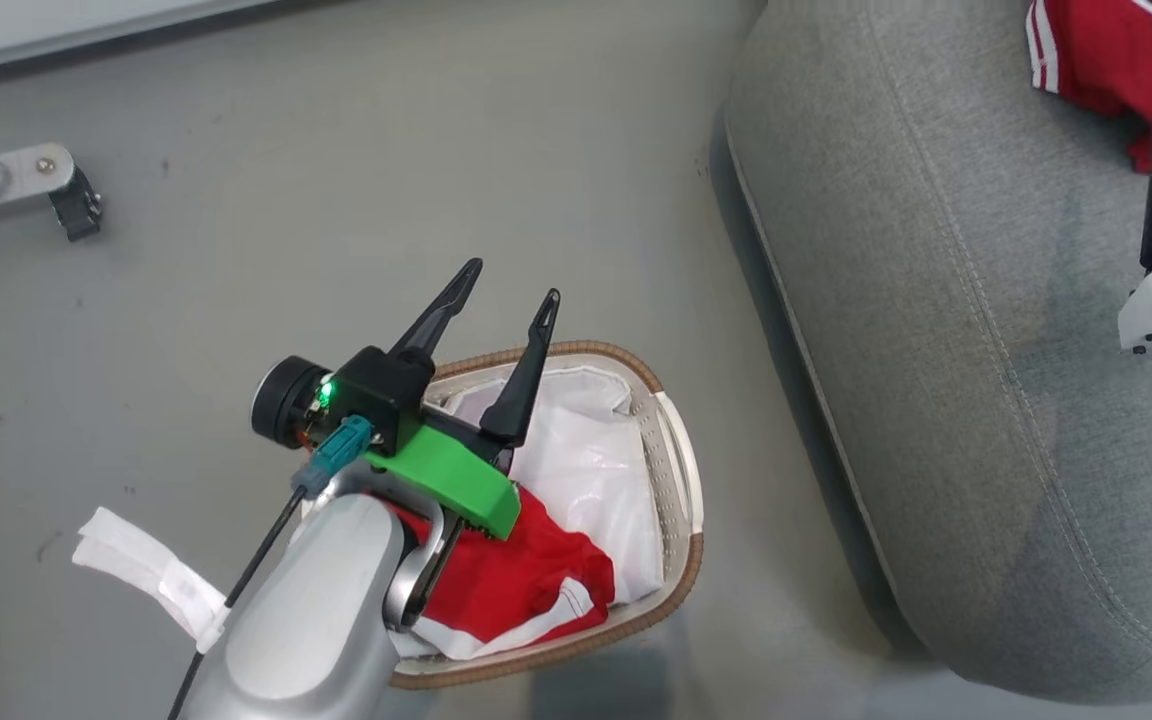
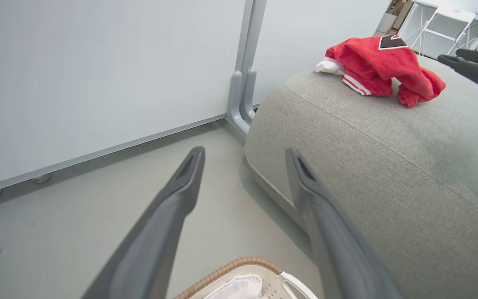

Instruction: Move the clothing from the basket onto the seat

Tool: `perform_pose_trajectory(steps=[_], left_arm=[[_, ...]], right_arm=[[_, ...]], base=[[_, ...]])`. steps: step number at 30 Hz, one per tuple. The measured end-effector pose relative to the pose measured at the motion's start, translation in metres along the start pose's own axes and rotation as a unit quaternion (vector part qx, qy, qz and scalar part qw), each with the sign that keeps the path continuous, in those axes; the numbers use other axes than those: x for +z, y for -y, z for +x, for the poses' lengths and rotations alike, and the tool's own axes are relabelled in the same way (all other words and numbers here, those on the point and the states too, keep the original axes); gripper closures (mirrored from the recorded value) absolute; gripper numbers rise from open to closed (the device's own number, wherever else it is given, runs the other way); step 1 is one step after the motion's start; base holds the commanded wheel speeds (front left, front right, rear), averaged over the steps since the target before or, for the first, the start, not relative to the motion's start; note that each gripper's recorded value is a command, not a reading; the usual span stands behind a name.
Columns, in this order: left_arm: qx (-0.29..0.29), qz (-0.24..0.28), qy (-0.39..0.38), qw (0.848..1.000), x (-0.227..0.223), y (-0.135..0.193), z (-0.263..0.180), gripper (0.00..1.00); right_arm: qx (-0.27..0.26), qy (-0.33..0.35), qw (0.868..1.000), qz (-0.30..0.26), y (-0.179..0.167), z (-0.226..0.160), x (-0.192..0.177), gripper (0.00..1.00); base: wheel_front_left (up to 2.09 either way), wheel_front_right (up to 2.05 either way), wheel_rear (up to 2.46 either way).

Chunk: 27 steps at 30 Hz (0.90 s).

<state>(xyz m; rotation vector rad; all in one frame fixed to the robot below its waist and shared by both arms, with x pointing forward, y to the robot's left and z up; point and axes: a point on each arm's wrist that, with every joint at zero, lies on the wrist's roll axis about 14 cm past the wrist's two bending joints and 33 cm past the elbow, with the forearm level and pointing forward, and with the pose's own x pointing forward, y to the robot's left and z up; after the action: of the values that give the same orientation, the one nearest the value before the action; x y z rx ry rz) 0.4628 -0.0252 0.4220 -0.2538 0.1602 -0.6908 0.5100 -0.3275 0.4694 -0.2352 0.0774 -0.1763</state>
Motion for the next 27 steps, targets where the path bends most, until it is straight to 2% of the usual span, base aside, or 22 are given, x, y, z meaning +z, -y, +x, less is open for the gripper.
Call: perform_pose_trajectory(steps=[6,11,17,21,27], left_arm=[[0.063,-0.003,0.033,0.997,0.028,-0.018,-0.027,0.0],[0.127,0.001,0.055,0.99,0.045,-0.035,-0.06,0.0],[0.203,0.008,0.078,0.976,0.058,-0.056,-0.108,0.0],[0.25,0.001,0.092,0.964,0.062,-0.068,-0.141,0.0],[0.29,-0.004,0.096,0.952,0.058,-0.073,-0.178,0.0]], right_arm=[[0.008,0.066,0.997,0.029,-0.009,-0.006,0.054,0.0],[0.035,0.107,0.992,0.061,-0.037,-0.019,0.088,0.0],[0.083,0.13,0.983,0.096,-0.084,-0.043,0.109,0.0],[0.115,0.13,0.978,0.111,-0.113,-0.065,0.111,0.0],[0.15,0.126,0.973,0.119,-0.139,-0.094,0.106,0.0]], base=[[0.0,0.0,0.0],[0.0,0.0,0.0],[0.0,0.0,0.0],[0.0,0.0,0.0],[0.0,0.0,0.0]])
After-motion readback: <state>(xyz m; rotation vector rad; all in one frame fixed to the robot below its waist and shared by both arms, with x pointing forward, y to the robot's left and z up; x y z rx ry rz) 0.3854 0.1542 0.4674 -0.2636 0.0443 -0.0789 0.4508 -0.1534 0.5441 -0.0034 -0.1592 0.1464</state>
